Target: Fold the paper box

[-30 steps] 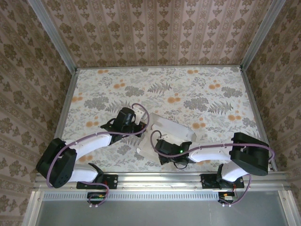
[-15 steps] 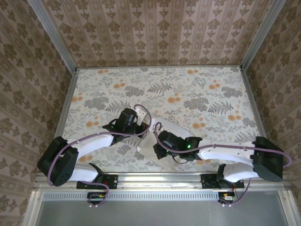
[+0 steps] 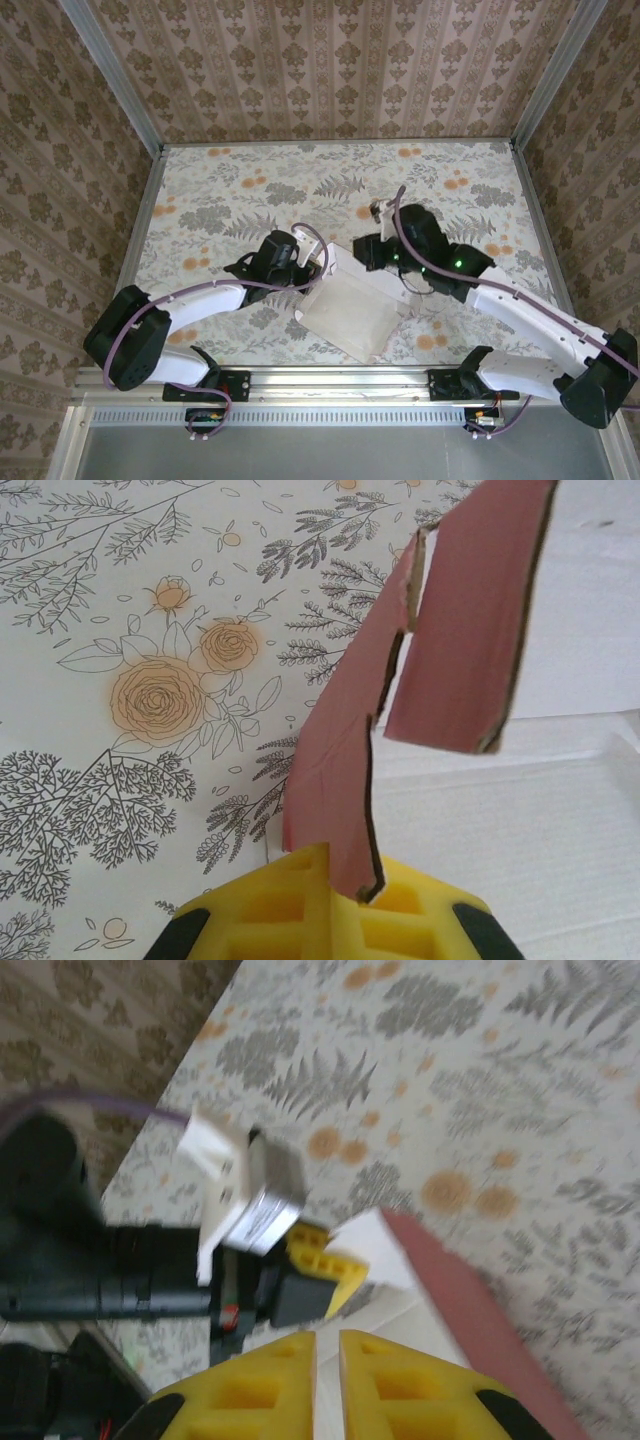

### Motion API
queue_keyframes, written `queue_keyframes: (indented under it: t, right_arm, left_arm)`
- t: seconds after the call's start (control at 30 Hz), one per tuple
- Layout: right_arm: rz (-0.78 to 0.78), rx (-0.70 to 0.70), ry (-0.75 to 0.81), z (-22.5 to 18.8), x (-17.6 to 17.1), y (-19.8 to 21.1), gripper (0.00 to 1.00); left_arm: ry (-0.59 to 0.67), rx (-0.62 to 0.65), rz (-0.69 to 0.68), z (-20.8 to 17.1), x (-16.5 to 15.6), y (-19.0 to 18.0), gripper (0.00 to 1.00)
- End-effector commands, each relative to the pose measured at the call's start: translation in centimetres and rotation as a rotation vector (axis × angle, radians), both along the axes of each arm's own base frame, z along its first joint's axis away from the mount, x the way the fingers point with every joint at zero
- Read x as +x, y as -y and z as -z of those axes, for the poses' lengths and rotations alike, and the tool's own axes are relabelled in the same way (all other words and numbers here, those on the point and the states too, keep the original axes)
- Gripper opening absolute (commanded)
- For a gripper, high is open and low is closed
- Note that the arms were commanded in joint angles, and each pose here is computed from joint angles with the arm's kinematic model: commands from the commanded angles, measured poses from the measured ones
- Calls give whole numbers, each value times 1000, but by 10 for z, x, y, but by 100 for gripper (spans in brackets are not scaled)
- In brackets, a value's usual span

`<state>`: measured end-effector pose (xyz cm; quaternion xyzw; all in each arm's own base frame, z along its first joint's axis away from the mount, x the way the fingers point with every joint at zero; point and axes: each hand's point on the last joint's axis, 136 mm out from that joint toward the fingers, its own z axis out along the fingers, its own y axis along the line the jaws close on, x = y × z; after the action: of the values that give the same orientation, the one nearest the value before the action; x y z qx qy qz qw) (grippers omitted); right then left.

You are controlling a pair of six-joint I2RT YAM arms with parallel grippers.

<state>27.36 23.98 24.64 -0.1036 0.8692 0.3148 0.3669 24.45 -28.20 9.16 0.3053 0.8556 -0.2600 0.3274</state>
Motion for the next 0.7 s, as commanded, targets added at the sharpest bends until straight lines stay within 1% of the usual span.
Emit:
queue_keyframes:
  t: [0.0, 0.17, 0.27, 0.47, 0.67]
  right_arm:
    - [-40, 29, -45, 5, 22, 1, 20]
    - [-63, 49, -85, 22, 54, -7, 25]
    - [-83, 40, -131, 45, 65, -16, 26]
    - [-115, 66, -182, 74, 71, -29, 29]
    - [-140, 102, -204, 86, 68, -36, 34]
  left_arm:
    - [-59, 90, 21, 24, -12, -8, 2]
    - [-54, 98, 26, 25, -13, -5, 2]
    - [-51, 103, 28, 24, -13, -3, 2]
    - [-46, 120, 36, 25, -12, -1, 2]
    - [-48, 126, 39, 25, -12, 1, 2]
